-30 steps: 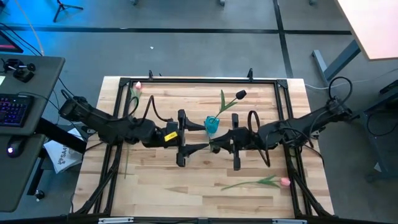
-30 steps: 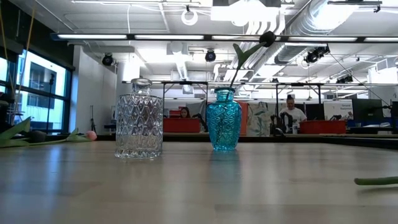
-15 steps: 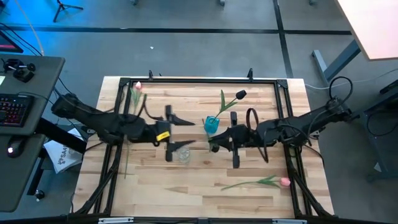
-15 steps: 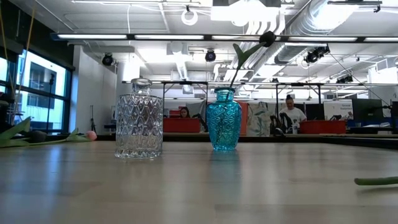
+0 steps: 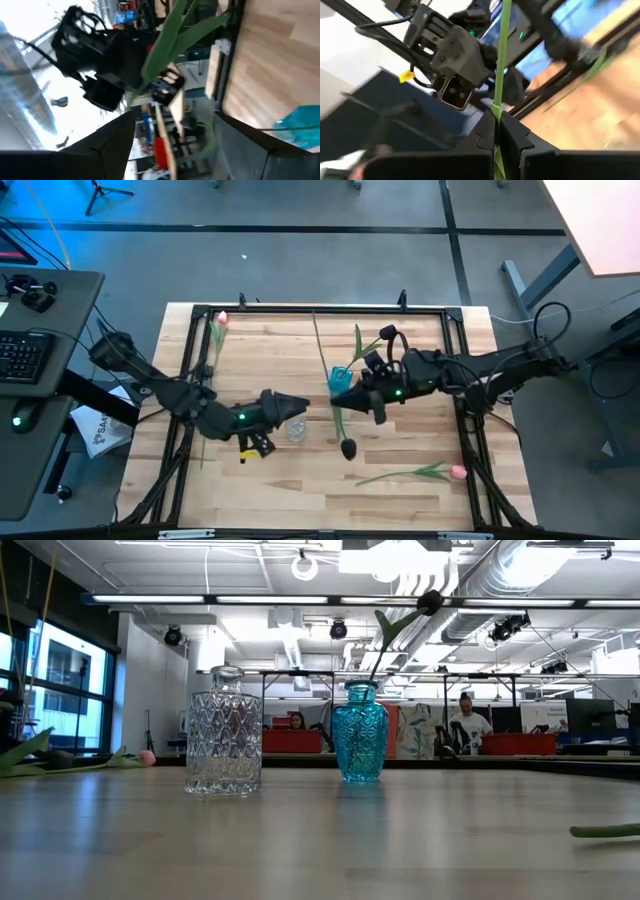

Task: Sort flowers into vase by color
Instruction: Put the bottom black tulip into the blue vase, then put the black tulip into the blue vase

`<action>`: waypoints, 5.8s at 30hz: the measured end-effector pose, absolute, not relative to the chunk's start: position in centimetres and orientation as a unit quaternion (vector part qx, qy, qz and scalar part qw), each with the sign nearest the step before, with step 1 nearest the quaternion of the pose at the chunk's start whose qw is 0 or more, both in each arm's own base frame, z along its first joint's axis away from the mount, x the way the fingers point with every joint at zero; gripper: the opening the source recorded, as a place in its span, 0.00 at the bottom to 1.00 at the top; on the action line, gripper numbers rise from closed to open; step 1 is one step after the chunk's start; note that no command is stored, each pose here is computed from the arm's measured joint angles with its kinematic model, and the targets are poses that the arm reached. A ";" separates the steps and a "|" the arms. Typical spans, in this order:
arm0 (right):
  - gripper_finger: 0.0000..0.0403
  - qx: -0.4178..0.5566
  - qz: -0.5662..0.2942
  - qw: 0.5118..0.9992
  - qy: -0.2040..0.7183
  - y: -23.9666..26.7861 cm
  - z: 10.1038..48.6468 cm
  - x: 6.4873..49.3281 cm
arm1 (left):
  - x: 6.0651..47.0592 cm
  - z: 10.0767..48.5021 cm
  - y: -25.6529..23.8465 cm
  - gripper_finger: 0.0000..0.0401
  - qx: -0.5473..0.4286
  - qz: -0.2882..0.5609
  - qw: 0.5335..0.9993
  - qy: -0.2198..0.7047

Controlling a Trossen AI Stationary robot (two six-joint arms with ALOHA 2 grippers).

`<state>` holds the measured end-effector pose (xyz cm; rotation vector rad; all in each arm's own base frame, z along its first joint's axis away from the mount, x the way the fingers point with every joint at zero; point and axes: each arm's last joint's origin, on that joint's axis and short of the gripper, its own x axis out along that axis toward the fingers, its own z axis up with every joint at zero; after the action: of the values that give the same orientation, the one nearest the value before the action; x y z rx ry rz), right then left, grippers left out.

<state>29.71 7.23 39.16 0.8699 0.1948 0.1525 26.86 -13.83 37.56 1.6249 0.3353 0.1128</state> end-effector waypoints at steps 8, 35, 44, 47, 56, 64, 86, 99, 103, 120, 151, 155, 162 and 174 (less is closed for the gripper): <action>0.00 0.506 0.075 0.846 0.154 7.9 37.0 31.6 | 28.1 38.0 -13.6 0.64 0.723 0.078 0.673 0.132; 0.00 0.535 0.087 0.827 0.149 6.2 36.5 33.0 | 29.4 37.0 -10.8 0.60 0.712 0.041 0.685 0.153; 0.00 0.532 0.079 0.829 0.152 6.0 36.4 33.0 | 29.5 36.9 -10.8 0.32 0.719 0.013 0.680 0.139; 0.00 0.535 0.078 0.827 0.152 6.0 36.4 33.0 | 29.7 36.8 -10.7 0.15 0.734 0.007 0.666 0.137; 0.23 0.557 0.084 0.813 0.148 6.3 36.6 33.0 | 29.9 36.7 -10.1 0.02 0.720 0.012 0.679 0.143; 0.42 0.495 0.108 0.853 0.125 5.3 37.7 32.2 | 29.4 35.8 -9.1 0.01 0.619 0.037 0.755 0.214; 0.40 0.334 0.129 0.934 0.015 2.9 45.5 19.0 | 28.5 30.4 -6.4 0.00 0.010 0.055 0.998 0.001; 0.40 0.251 0.037 0.965 0.065 3.5 43.5 20.4 | 30.4 27.6 3.1 0.00 -0.104 0.126 0.972 -0.169; 0.40 0.237 0.010 0.970 0.057 3.5 43.3 20.9 | 30.8 27.8 4.7 0.00 -0.118 0.087 0.973 -0.178; 0.40 0.232 -0.099 0.967 0.026 2.3 43.5 20.7 | 32.8 24.2 8.3 0.00 -0.132 0.066 0.978 -0.145; 0.40 0.175 -0.060 0.982 0.039 2.4 43.6 20.4 | 30.9 23.2 7.0 0.51 -0.111 0.061 0.987 0.099; 0.40 0.158 -0.058 0.985 0.035 2.3 43.8 20.1 | 28.5 24.9 6.6 0.55 -0.074 0.068 0.983 0.152; 0.40 0.130 -0.070 0.989 0.030 2.2 43.9 19.8 | 22.6 27.1 5.2 0.56 -0.082 0.147 0.953 0.251; 0.40 0.086 -0.124 0.988 0.028 1.9 43.9 19.8 | 17.4 22.4 -1.4 0.54 -0.226 0.259 0.757 0.555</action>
<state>19.82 1.88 43.90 0.1731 0.0566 -0.2493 17.43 -1.38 22.41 -0.4925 1.2097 0.5641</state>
